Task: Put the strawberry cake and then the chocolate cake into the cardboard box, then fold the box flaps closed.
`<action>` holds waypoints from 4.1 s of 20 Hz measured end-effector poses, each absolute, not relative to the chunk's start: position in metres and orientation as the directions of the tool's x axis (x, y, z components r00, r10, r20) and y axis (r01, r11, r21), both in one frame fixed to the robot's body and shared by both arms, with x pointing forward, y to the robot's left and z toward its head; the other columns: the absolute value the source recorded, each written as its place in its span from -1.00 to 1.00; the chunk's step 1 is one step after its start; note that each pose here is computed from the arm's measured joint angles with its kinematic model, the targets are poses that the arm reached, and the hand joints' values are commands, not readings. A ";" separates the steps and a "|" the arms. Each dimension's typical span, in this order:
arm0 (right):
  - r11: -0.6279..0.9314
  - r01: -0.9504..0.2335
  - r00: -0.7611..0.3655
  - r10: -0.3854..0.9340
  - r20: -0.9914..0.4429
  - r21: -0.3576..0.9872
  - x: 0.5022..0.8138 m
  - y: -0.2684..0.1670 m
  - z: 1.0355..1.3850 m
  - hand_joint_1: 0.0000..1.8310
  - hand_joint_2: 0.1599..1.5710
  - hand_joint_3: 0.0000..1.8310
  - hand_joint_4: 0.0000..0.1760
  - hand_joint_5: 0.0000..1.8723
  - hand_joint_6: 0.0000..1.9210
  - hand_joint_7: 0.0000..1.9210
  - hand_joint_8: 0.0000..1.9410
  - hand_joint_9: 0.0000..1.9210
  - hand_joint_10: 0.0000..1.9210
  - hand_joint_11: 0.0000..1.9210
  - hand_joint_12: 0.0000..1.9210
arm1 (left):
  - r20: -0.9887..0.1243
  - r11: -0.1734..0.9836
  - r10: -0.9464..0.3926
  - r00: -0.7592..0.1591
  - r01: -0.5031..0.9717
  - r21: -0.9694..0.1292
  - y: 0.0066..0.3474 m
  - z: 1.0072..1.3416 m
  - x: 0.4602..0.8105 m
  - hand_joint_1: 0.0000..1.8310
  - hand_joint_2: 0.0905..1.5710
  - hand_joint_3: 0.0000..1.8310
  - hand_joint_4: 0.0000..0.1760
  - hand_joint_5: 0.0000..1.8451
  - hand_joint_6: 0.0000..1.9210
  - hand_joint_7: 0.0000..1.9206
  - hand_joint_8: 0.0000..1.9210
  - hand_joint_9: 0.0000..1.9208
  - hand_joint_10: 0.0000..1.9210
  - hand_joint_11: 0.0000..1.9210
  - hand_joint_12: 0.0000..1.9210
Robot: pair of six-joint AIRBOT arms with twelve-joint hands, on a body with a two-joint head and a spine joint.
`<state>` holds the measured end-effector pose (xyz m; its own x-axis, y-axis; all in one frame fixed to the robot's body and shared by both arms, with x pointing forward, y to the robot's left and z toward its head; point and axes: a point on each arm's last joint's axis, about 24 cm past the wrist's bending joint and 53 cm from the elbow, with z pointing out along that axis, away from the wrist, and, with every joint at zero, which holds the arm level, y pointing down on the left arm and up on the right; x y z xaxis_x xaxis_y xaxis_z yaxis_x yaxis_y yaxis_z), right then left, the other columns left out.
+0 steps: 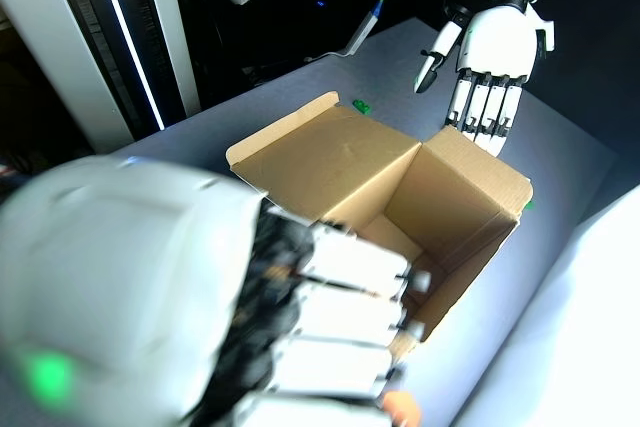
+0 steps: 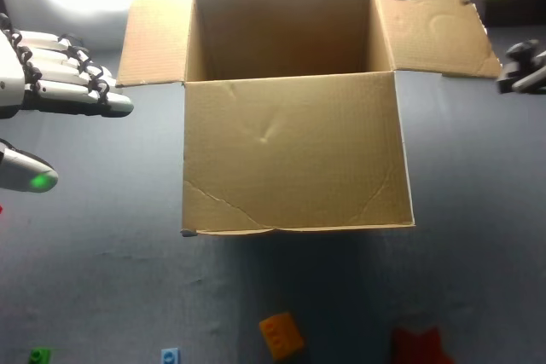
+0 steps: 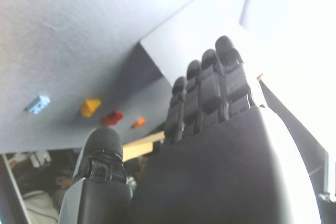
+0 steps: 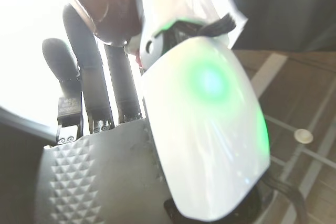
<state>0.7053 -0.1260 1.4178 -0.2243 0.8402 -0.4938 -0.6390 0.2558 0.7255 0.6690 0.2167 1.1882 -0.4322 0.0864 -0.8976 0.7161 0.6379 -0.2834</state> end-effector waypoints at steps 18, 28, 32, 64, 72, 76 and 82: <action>0.269 -0.587 -0.316 0.792 -0.522 0.764 0.728 -0.045 1.364 0.29 0.50 -1.00 -1.00 -0.05 0.13 -0.25 0.56 -0.49 0.55 -0.74 0.94 | -0.898 0.639 0.084 -0.433 0.715 -0.285 0.215 1.188 0.669 -1.00 0.65 -1.00 -0.67 -0.90 -1.00 -0.88 -1.00 -0.89 -0.99 -1.00 -0.52; 0.271 -0.590 -0.314 0.791 -0.525 0.761 0.728 -0.045 1.363 0.02 0.28 -1.00 -1.00 -0.76 -0.99 -0.68 -1.00 -0.68 -0.63 -1.00 0.54 | -0.898 0.637 0.077 -0.434 0.714 -0.290 0.211 1.188 0.670 -1.00 0.65 -1.00 -0.67 -0.93 -0.99 -0.89 -0.99 -0.90 -1.00 -1.00 -0.57; 0.275 -0.589 -0.306 0.794 -0.525 0.760 0.729 -0.050 1.363 0.03 0.17 -1.00 -0.98 -0.92 -1.00 -0.82 -1.00 -0.81 -0.93 -1.00 -0.07 | -0.898 0.638 0.076 -0.434 0.713 -0.290 0.212 1.188 0.671 -1.00 0.65 -1.00 -0.52 -0.93 -1.00 -0.90 -1.00 -0.91 -1.00 -1.00 -0.58; 0.605 -0.381 -0.177 0.695 -0.697 0.699 0.697 -0.211 1.298 -0.94 0.58 -1.00 -1.00 -0.92 -0.99 -0.88 -1.00 -0.86 -0.99 -1.00 -0.57 | -0.915 0.669 0.070 -0.396 0.700 -0.252 0.231 1.199 0.696 -1.00 0.66 -1.00 -0.74 -0.91 -0.99 -0.88 -1.00 -0.89 -0.99 -1.00 -0.50; 0.590 -0.356 -0.183 0.717 -0.673 0.725 0.700 -0.213 1.295 -0.99 0.59 -1.00 -1.00 -0.96 -1.00 -0.85 -1.00 -0.86 -0.99 -1.00 -0.53 | -0.910 0.625 0.018 -0.413 0.716 -0.312 0.205 1.204 0.691 -1.00 0.65 -1.00 -1.00 -0.91 -0.99 -0.84 -0.99 -0.82 -0.98 -1.00 -0.37; 0.618 -0.355 -0.191 0.687 -0.702 0.701 0.700 -0.209 1.289 -0.95 0.60 -1.00 -1.00 -0.92 -0.99 -0.84 -1.00 -0.82 -0.98 -1.00 -0.37 | -0.927 0.609 -0.025 -0.374 0.730 -0.311 0.201 1.228 0.695 -1.00 0.65 -1.00 -1.00 -0.92 -1.00 -0.86 -1.00 -0.84 -1.00 -1.00 -0.33; 0.652 -0.311 -0.198 0.668 -0.718 0.692 0.705 -0.210 1.268 -0.95 0.61 -1.00 -1.00 -0.94 -0.99 -0.84 -0.99 -0.78 -0.98 -1.00 -0.17 | -0.956 0.574 -0.026 -0.292 0.778 -0.254 0.187 1.268 0.697 -1.00 0.64 -1.00 -0.86 -0.94 -1.00 -0.87 -1.00 -0.87 -1.00 -1.00 -0.37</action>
<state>0.7048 -0.2096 1.2684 -0.1979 0.6677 -0.7177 -0.3109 0.6516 0.6919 0.6966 0.1868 1.2680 -0.2924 -0.0258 -0.9559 0.7784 0.5742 -0.2536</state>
